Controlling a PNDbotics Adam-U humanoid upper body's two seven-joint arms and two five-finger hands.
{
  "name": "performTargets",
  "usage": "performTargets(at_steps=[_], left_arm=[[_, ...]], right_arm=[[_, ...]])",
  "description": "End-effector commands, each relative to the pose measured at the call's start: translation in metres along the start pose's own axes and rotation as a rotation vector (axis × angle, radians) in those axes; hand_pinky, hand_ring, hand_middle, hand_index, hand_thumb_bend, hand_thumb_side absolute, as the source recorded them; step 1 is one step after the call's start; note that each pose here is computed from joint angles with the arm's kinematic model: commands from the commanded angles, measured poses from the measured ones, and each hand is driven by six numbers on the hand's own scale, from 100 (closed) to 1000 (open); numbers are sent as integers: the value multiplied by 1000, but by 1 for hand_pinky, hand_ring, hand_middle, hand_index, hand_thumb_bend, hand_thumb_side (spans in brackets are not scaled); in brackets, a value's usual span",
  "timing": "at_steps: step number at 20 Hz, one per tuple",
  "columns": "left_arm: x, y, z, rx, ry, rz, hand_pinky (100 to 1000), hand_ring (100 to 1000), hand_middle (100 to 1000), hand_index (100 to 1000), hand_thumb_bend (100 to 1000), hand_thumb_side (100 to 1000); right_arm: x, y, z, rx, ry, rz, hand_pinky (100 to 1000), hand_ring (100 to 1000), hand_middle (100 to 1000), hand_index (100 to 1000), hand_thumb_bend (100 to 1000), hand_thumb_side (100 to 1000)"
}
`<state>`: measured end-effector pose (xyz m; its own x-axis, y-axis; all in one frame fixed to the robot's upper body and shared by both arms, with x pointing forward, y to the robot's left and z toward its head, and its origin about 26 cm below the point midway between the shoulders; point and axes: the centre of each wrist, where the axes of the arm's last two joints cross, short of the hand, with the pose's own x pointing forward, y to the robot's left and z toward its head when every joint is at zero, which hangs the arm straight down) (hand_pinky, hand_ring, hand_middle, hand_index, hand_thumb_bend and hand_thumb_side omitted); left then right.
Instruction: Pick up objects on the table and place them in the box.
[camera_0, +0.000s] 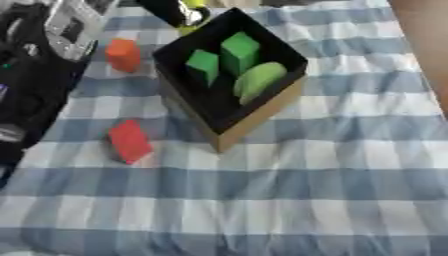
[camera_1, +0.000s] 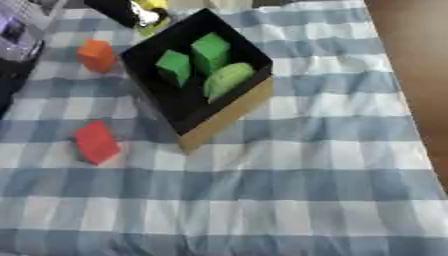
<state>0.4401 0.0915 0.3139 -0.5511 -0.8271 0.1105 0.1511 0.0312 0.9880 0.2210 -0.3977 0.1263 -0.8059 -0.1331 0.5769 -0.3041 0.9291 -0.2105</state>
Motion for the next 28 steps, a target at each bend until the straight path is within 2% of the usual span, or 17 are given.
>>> performTargets(at_steps=[1, 5, 7, 10, 12, 16, 21, 28], left_arm=[[12, -5, -16, -28, -7, -11, 847, 723, 586, 636, 131, 401], [8, -27, -33, -90, 3, 4, 856, 739, 603, 657, 187, 424], [6, -33, -36, -110, -1, 4, 868, 760, 631, 697, 236, 438], [3, -36, -38, -122, -7, -5, 906, 825, 716, 812, 348, 462], [3, -36, -38, -121, -11, -23, 932, 859, 764, 857, 422, 462], [3, -33, -36, -96, -7, -71, 959, 896, 807, 896, 524, 482], [6, -19, -27, -9, -5, -92, 964, 910, 818, 909, 523, 525], [10, 9, -4, 96, -41, -72, 957, 902, 809, 903, 497, 498]], right_arm=[[6, -3, -9, 114, -74, 66, 1000, 1000, 411, 999, 100, 523], [6, -3, -9, 114, -73, 61, 1000, 1000, 411, 1000, 100, 523], [6, -3, -10, 114, -71, 58, 1000, 1000, 411, 1000, 100, 523], [6, -3, -10, 113, -67, 53, 1000, 1000, 408, 1000, 100, 523], [6, -3, -10, 112, -62, 51, 1000, 1000, 407, 1000, 100, 523], [5, -2, -9, 113, -56, 49, 1000, 1000, 404, 1000, 100, 523], [5, -2, -8, 113, -49, 49, 1000, 1000, 401, 1000, 100, 523], [6, -3, -8, 110, -45, 51, 1000, 1000, 403, 1000, 100, 523]])
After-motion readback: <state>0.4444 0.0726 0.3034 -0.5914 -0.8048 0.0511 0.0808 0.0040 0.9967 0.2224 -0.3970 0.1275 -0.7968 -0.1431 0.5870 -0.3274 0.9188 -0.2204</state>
